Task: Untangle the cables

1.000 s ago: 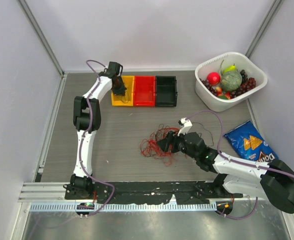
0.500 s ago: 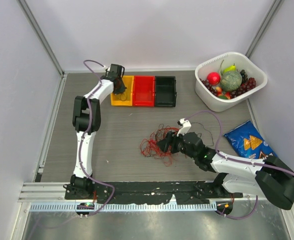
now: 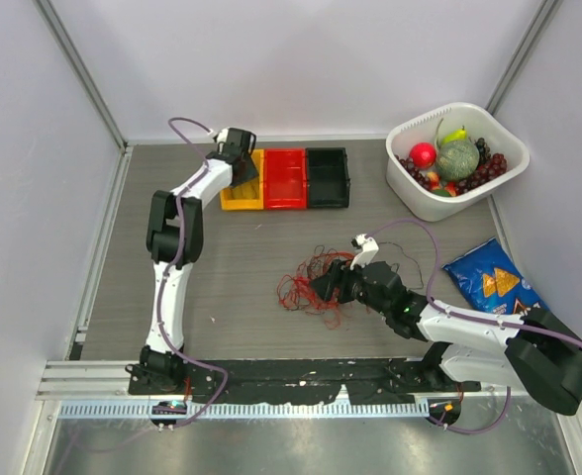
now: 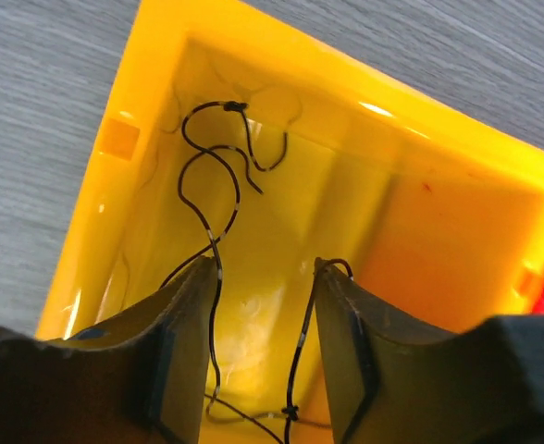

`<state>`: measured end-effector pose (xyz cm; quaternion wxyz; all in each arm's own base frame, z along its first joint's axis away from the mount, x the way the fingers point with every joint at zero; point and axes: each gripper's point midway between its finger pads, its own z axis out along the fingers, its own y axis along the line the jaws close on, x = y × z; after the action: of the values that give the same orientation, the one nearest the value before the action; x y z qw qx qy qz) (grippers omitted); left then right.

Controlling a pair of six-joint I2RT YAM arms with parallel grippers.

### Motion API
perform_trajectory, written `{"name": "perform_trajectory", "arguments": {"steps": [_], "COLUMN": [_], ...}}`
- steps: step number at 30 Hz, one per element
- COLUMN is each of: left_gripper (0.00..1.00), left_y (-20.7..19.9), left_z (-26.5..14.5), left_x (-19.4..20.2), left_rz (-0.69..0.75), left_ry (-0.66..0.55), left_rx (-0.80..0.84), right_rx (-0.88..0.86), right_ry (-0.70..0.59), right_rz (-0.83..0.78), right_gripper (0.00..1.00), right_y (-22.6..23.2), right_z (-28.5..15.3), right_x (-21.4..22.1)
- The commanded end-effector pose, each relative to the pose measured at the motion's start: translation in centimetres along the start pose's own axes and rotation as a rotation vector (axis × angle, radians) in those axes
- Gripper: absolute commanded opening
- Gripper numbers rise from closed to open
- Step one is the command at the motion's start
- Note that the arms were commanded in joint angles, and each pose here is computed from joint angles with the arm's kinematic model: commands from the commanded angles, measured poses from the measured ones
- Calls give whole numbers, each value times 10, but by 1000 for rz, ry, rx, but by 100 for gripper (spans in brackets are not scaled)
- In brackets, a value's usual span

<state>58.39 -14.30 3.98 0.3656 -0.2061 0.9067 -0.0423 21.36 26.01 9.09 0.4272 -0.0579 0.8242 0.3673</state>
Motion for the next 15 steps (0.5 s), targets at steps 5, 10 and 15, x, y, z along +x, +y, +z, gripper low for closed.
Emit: {"name": "perform_trajectory", "arguments": {"steps": [5,10,15], "left_gripper": [63,82,86], "left_y": [-10,-13,-5], "left_z": [-90,-130,-145], "left_x": [-47,-59,-64], "left_rz": [-87,-90,-75], "left_ry": [-113,-137,-154], "left_rx": [86,116,98], "right_rx": [-40,-40,-38], "right_ry": [-62,-66,-68], "right_rz": [16,18,18], "right_gripper": [69,69,69], "right_y": [9,9,8], "right_z": [-2,-2,-2], "right_x": [-15,-16,-16]}}
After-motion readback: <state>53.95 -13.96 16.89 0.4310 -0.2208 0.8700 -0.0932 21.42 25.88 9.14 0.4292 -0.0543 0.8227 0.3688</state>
